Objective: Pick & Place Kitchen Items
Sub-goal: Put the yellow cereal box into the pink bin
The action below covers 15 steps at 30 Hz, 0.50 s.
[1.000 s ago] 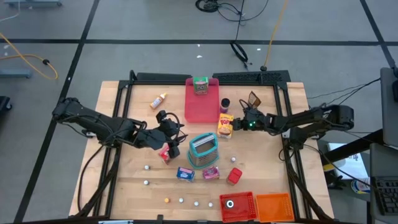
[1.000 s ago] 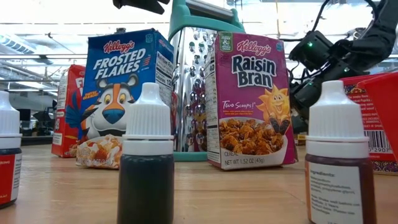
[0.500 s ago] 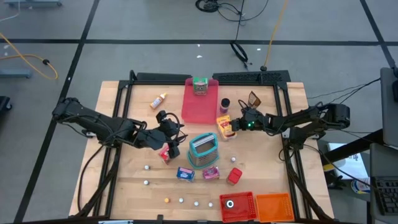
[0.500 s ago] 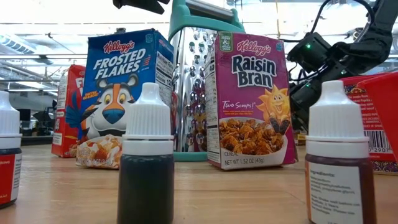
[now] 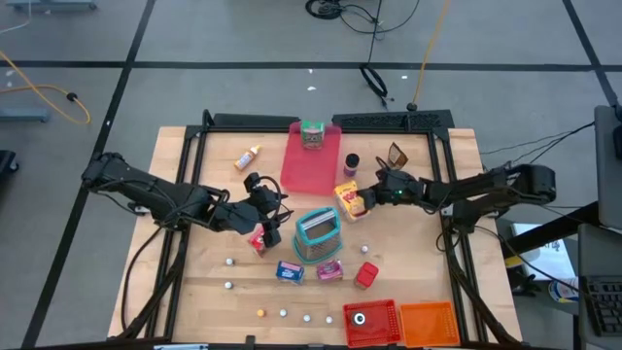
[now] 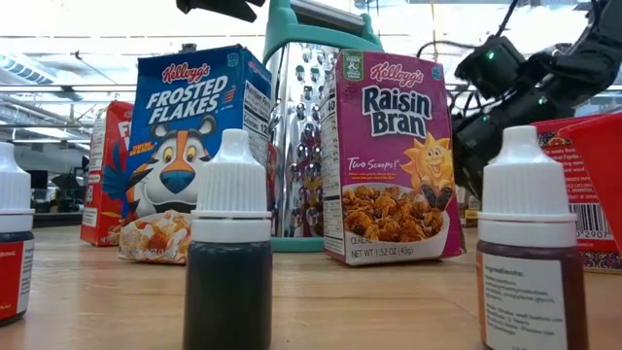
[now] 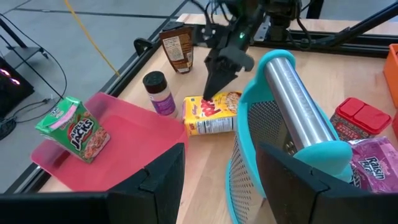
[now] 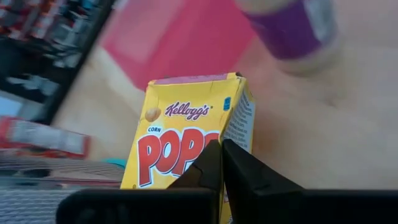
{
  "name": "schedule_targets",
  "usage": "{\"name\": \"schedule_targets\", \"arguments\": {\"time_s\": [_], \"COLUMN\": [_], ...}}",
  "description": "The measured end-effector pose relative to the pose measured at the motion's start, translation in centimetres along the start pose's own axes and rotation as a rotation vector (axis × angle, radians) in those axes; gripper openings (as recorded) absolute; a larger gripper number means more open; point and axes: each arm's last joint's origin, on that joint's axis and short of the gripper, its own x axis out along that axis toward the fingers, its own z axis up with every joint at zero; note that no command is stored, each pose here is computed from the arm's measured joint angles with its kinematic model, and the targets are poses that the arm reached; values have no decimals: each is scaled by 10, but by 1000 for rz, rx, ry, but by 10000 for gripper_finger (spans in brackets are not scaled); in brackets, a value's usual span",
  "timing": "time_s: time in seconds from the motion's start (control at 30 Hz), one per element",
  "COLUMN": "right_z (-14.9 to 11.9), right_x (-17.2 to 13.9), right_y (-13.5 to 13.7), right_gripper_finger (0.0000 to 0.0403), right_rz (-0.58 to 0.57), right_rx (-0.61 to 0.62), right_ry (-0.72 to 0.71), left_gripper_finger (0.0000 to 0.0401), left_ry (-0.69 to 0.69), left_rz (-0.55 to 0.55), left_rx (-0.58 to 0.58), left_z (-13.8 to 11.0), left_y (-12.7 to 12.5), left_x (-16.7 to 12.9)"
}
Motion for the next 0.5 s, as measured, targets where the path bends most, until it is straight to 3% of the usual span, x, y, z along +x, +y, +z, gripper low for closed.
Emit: {"name": "schedule_targets", "arguments": {"time_s": [0.23,0.5], "right_z": [14,28], "right_x": [-25,-51], "right_y": [16,29], "right_gripper_finger": [1,0], "right_rz": [91,157], "right_rx": [-96,-222], "right_ry": [-94,-258], "left_gripper_finger": [200,200], "left_ry": [-1,-4], "left_rz": [15,86], "left_rx": [-15,-80], "left_z": [1,6], "left_y": [2,22], "left_x": [2,13]}}
